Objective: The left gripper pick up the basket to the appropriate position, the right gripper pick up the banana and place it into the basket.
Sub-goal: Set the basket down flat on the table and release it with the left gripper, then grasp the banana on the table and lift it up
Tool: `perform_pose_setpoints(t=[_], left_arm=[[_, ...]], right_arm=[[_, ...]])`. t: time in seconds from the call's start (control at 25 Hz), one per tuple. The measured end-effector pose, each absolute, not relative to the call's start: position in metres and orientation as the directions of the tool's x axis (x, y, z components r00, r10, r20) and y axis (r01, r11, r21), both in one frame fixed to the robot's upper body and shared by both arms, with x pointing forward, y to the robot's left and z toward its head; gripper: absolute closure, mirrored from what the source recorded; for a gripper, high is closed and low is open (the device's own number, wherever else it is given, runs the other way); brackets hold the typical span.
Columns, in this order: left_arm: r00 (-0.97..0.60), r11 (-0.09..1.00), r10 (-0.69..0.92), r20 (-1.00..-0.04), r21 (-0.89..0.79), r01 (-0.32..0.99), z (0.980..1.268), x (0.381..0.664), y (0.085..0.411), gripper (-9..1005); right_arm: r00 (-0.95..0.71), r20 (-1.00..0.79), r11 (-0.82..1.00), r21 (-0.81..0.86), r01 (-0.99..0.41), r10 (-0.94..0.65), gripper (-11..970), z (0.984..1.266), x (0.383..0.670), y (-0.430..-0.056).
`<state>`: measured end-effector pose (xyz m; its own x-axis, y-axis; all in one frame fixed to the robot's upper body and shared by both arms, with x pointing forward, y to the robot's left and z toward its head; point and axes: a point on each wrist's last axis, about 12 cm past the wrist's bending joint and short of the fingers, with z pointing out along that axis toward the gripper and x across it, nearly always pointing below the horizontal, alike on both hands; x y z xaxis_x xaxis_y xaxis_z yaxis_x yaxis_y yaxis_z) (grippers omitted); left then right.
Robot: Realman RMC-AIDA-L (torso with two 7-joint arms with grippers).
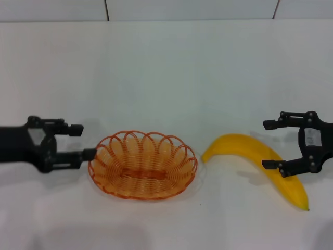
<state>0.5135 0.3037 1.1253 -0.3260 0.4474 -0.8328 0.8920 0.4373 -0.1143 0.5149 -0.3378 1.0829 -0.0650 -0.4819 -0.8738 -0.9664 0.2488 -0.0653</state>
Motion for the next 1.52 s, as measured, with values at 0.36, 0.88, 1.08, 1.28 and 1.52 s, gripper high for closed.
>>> perform_pose_setpoints(t=[0.36, 0.88, 1.08, 1.28, 1.52], left_arm=[[-0.148, 0.460, 0.341, -0.928, 0.027, 0.888, 1.064, 0.482, 0.332, 324], [-0.077, 0.484, 0.289, -0.954, 0.077, 0.872, 1.041, 0.460, 0.334, 331], [-0.072, 0.473, 0.275, -0.959, 0.070, 0.878, 1.043, 0.459, 0.332, 331], [-0.064, 0.467, 0.270, -0.961, 0.073, 0.881, 1.044, 0.462, 0.330, 330], [-0.054, 0.457, 0.263, -0.963, 0.075, 0.886, 1.047, 0.468, 0.326, 330]], right_arm=[[-0.063, -0.877, 0.251, -0.067, -0.966, -0.477, 81, 1.083, 0.515, -0.337], [-0.040, -0.905, 0.234, -0.067, -0.970, -0.424, 82, 1.091, 0.512, -0.336], [-0.030, -0.911, 0.171, -0.045, -0.984, -0.412, 82, 1.123, 0.511, -0.340], [-0.130, -0.850, 0.240, 0.005, -0.971, -0.511, 82, 1.178, 0.520, -0.339], [-0.315, -0.720, 0.431, 0.025, -0.902, -0.619, 83, 1.227, 0.539, -0.325]])
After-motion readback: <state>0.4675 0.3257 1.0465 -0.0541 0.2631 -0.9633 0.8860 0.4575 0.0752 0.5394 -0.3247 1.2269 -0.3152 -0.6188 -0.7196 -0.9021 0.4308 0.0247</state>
